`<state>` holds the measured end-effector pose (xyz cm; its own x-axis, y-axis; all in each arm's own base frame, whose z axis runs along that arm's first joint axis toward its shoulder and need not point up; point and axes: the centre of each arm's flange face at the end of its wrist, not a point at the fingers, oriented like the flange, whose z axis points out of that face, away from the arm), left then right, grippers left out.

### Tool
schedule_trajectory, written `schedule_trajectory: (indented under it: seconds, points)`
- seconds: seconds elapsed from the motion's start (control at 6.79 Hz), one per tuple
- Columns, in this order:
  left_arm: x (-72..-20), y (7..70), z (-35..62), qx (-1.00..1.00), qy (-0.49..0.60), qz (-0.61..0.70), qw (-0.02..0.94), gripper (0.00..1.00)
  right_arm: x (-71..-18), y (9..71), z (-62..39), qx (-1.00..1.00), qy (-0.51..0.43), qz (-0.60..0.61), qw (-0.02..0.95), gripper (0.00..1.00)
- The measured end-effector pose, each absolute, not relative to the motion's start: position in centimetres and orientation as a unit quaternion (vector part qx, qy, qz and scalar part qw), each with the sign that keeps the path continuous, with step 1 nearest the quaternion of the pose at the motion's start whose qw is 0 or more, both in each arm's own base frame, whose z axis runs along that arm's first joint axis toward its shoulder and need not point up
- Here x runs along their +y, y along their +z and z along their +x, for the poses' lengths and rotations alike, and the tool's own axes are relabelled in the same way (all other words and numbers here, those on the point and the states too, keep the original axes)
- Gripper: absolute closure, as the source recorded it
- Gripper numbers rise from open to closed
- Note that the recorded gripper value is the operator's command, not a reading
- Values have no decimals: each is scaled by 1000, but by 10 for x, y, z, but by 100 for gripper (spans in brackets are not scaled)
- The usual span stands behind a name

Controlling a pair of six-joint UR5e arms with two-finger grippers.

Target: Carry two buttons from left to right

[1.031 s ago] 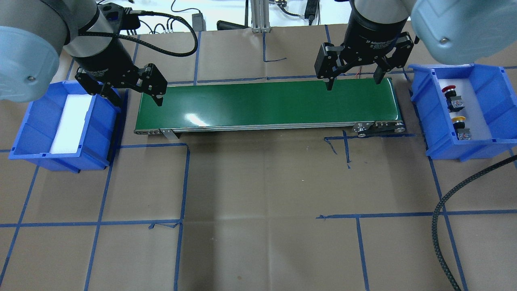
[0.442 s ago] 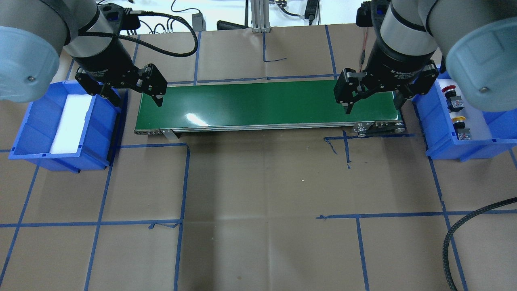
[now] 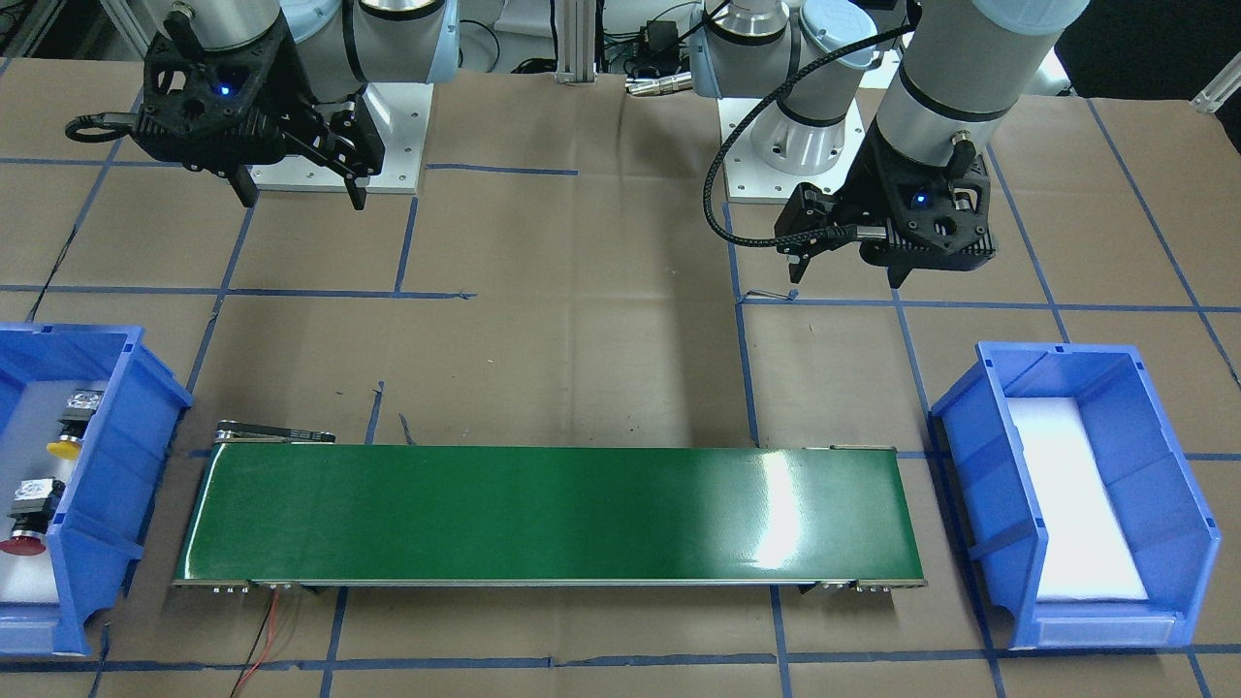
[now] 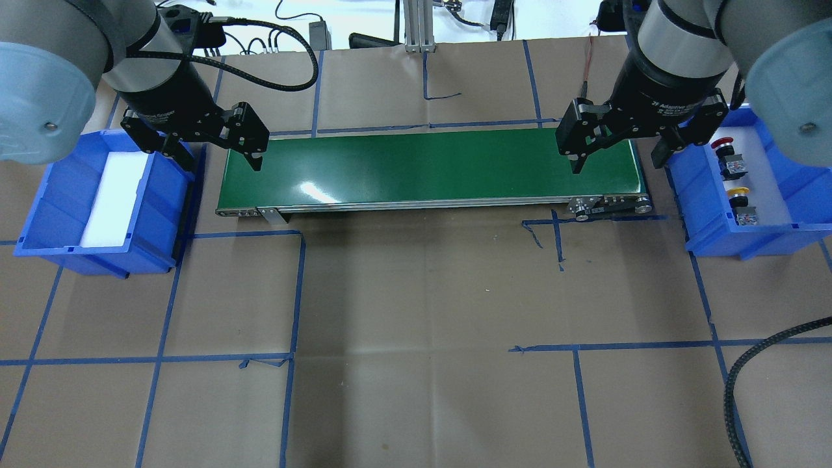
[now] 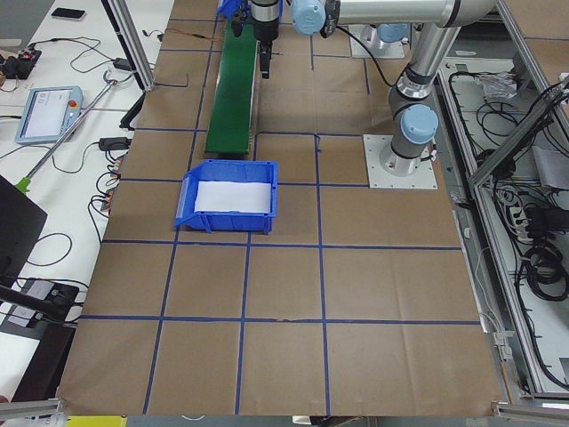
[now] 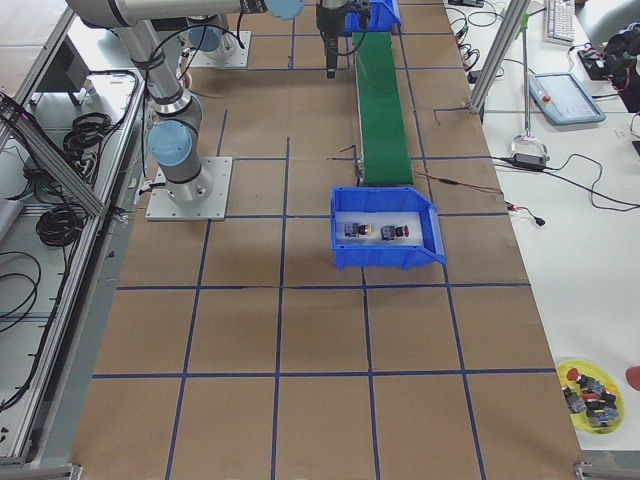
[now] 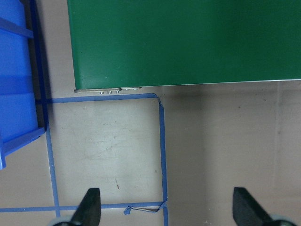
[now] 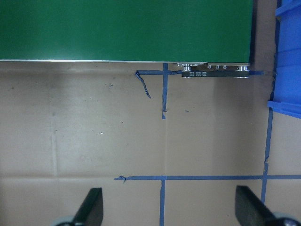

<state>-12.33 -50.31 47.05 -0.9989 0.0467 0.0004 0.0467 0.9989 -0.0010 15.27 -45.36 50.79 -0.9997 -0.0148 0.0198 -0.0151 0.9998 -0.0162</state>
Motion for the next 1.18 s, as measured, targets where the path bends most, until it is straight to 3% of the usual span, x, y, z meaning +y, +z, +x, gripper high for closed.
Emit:
schedule_trajectory:
  seconds: [0.59, 1.18]
  points:
    - [-503, 471, -123, -1000, 1, -23, 1, 0, -459, 501, 168, -999, 1, 24, -48, 0]
    - [-503, 470, -124, -1000, 0, -23, 2, 0, -460, 502, 165, -999, 3, 26, -37, 0]
